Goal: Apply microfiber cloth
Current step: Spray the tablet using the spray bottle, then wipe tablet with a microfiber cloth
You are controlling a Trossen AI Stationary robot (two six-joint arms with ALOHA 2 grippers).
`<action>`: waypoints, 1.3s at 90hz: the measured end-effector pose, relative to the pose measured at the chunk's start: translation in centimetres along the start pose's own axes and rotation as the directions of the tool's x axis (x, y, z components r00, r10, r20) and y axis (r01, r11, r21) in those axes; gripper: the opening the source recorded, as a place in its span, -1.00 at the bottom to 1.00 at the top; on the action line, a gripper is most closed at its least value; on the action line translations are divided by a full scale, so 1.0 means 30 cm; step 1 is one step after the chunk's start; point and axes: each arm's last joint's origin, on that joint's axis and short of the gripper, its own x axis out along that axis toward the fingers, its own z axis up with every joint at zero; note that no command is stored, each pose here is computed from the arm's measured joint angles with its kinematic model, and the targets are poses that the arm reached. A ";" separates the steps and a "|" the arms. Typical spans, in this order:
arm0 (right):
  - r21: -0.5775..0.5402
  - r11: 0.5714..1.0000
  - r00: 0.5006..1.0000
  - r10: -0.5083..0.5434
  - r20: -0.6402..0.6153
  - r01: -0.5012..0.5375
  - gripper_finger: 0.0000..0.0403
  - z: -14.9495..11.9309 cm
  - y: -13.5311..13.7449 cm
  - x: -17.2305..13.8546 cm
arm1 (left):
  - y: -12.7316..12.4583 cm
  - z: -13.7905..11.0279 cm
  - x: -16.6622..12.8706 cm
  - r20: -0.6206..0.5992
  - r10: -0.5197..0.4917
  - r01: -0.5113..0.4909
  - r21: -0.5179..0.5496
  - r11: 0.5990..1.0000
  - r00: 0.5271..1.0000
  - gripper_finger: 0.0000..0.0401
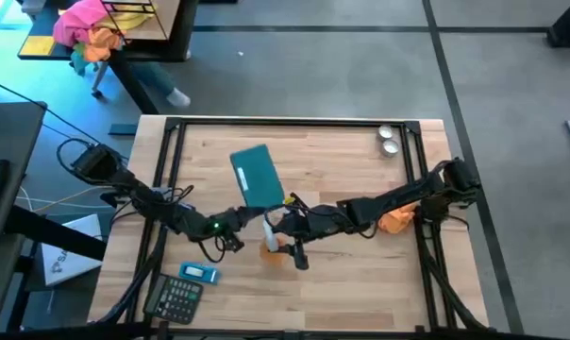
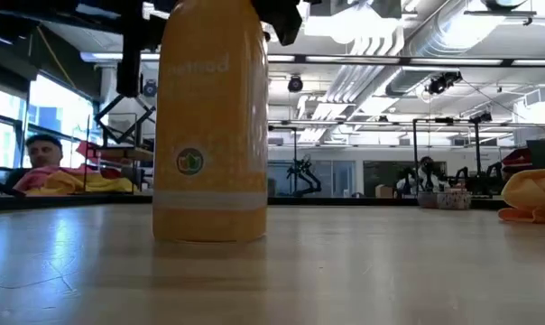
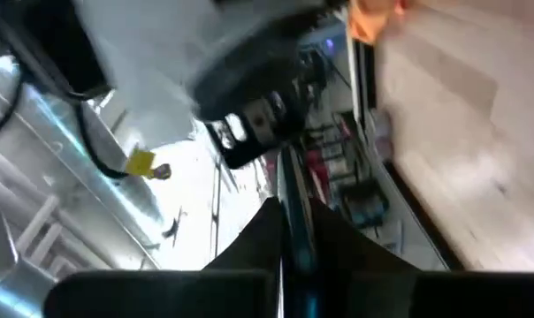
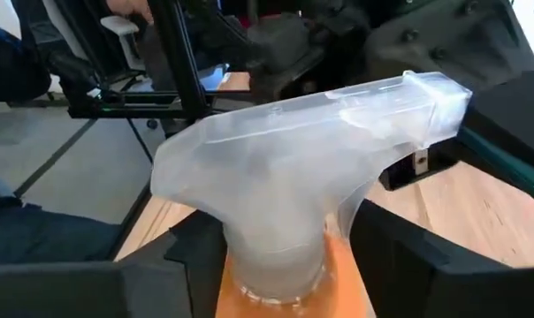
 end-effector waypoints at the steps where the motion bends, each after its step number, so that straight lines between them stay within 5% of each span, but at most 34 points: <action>1: 0.000 1.000 1.000 0.000 0.000 0.000 -0.02 0.000 0.000 0.000 | 0.000 0.001 -0.001 -0.003 -0.001 0.001 0.000 1.000 1.000 -0.96; 34: 0.004 0.998 0.998 -0.061 -0.024 0.061 -0.03 -0.009 -0.009 0.000 | 0.021 0.037 -0.069 -0.054 -0.016 0.013 -0.055 0.998 0.998 -0.96; 55: 0.020 0.996 0.996 -0.088 -0.015 0.088 -0.46 -0.008 -0.014 0.000 | 0.060 0.013 -0.087 -0.073 0.011 -0.018 -0.093 0.995 0.997 -0.96; 67: 0.018 0.996 0.996 -0.087 -0.011 0.087 -0.49 -0.006 -0.014 0.000 | 0.056 0.013 -0.090 -0.085 0.000 -0.009 -0.108 0.994 0.996 -0.96; 98: 0.019 0.993 0.993 -0.115 -0.025 0.115 0.18 -0.014 -0.017 0.001 | -0.026 -0.015 -0.093 -0.109 -0.047 0.031 -0.140 0.990 0.993 -0.96; 117: -0.173 0.980 0.993 -0.111 -0.048 0.102 0.37 -0.012 -0.004 -0.012 | -0.085 -0.023 -0.111 -0.135 -0.102 0.075 -0.194 0.978 0.986 -0.96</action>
